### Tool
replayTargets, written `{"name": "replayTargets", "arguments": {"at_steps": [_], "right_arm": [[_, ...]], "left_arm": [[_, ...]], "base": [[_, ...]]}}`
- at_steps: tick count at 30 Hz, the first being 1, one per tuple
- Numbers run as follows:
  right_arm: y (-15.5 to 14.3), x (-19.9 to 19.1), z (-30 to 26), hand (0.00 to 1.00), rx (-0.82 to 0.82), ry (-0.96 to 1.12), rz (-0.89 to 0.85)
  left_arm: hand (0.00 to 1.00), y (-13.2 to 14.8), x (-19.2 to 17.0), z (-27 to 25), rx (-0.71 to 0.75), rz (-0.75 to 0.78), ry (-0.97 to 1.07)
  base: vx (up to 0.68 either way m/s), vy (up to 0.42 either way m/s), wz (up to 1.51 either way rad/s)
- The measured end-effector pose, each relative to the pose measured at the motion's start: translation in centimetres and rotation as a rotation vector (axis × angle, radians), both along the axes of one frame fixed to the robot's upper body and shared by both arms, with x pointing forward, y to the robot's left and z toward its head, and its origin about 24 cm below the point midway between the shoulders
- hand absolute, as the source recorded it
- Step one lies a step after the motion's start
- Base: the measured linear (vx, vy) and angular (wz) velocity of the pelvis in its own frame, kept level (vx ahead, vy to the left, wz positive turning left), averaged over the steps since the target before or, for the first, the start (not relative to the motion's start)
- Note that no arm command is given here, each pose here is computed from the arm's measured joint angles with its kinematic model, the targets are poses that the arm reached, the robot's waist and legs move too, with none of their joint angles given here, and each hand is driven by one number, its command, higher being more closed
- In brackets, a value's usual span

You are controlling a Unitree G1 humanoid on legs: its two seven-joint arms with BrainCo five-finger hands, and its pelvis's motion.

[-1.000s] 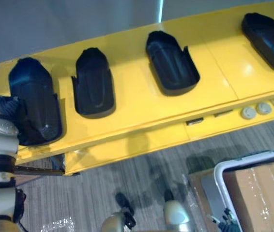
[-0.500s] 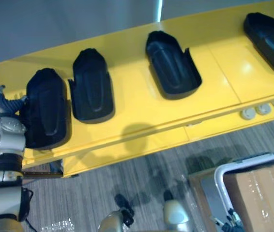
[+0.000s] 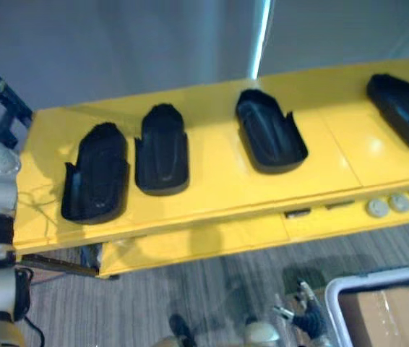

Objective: Walk over and take plastic housings, then place them on the shelf

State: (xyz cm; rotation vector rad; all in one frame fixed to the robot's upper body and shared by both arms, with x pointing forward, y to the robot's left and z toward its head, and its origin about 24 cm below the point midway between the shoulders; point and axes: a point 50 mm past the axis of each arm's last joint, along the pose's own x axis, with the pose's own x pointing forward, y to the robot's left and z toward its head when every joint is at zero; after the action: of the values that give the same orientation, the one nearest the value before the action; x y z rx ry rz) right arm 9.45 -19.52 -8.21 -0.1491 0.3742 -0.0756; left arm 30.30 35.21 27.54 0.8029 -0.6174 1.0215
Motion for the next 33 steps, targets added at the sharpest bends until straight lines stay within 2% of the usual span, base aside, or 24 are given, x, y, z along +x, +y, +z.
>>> {"name": "replayTargets", "arguments": {"at_steps": [3,6,12,15,18,20,21,22,24,25,26,27,29,32,33], "right_arm": [[0.1,0.5,-0.2,0.00,-0.009,0.008,0.034],[0.3,1.1,-0.5,0.00,-0.009,0.034,0.043],[-0.3,-1.0,-3.4,0.00,-0.014,0.253,0.010],[-1.1,-2.1,-4.3,0.00,-0.029,0.335,-0.024],[-1.9,-2.4,-4.9,0.00,-0.038,0.374,-0.066],[-2.2,-2.5,-5.0,0.00,-0.032,0.386,-0.095],[-2.7,-2.5,-5.0,0.00,-0.013,0.391,-0.133],[-2.8,-2.6,-5.1,0.00,-0.002,0.397,-0.142],[-3.3,-3.1,-5.4,0.00,0.033,0.432,-0.179],[-3.4,-3.2,-5.5,0.00,0.045,0.440,-0.184],[-3.4,-3.4,-5.6,0.00,0.073,0.462,-0.188],[-3.4,-3.6,-5.7,0.00,0.088,0.469,-0.192],[-2.7,-3.5,-6.4,0.00,0.157,0.505,-0.210],[-1.7,-3.1,-6.8,0.00,0.248,0.498,-0.261],[-1.7,-3.0,-6.8,0.00,0.260,0.495,-0.269]], "left_arm": [[0.00,-1.2,-0.8,-0.1,0.038,-0.095,-0.053],[0.00,-1.3,-2.5,-1.0,0.019,-0.140,-0.119],[0.00,-2.4,-8.7,-5.4,-0.095,-0.210,-0.328],[0.00,-2.6,-11.3,-7.5,-0.131,-0.166,-0.361],[0.00,-2.0,-13.6,-9.9,-0.199,-0.043,-0.380],[0.00,-0.9,-15.2,-11.9,-0.259,0.113,-0.377],[0.00,0.4,-16.4,-14.6,-0.333,0.255,-0.312],[0.00,1.0,-17.0,-15.9,-0.368,0.304,-0.269],[0.00,2.4,-19.0,-21.8,-0.558,0.456,-0.046],[0.00,2.3,-19.4,-23.4,-0.622,0.467,0.011],[0.00,1.6,-20.3,-26.8,-0.760,0.452,0.138],[0.00,0.9,-20.7,-28.6,-0.833,0.435,0.212],[0.00,-2.7,-23.1,-35.0,-1.128,0.370,0.476],[0.00,-7.1,-27.4,-39.7,-1.409,0.367,0.634],[0.00,-7.8,-28.2,-40.3,-1.459,0.363,0.650]], "base": [[0.00,-0.027,0.31],[-0.01,-0.009,0.33],[-0.04,-0.014,0.37],[-0.09,0.006,0.35],[-0.11,0.009,0.20],[-0.13,-0.010,0.20],[-0.13,-0.007,0.21],[-0.14,-0.001,0.19],[-0.08,-0.010,0.12],[-0.06,-0.009,0.13],[-0.04,-0.004,0.18],[-0.02,-0.003,0.34],[0.01,-0.010,0.33],[0.05,-0.020,0.15],[0.08,-0.026,0.04]]}}
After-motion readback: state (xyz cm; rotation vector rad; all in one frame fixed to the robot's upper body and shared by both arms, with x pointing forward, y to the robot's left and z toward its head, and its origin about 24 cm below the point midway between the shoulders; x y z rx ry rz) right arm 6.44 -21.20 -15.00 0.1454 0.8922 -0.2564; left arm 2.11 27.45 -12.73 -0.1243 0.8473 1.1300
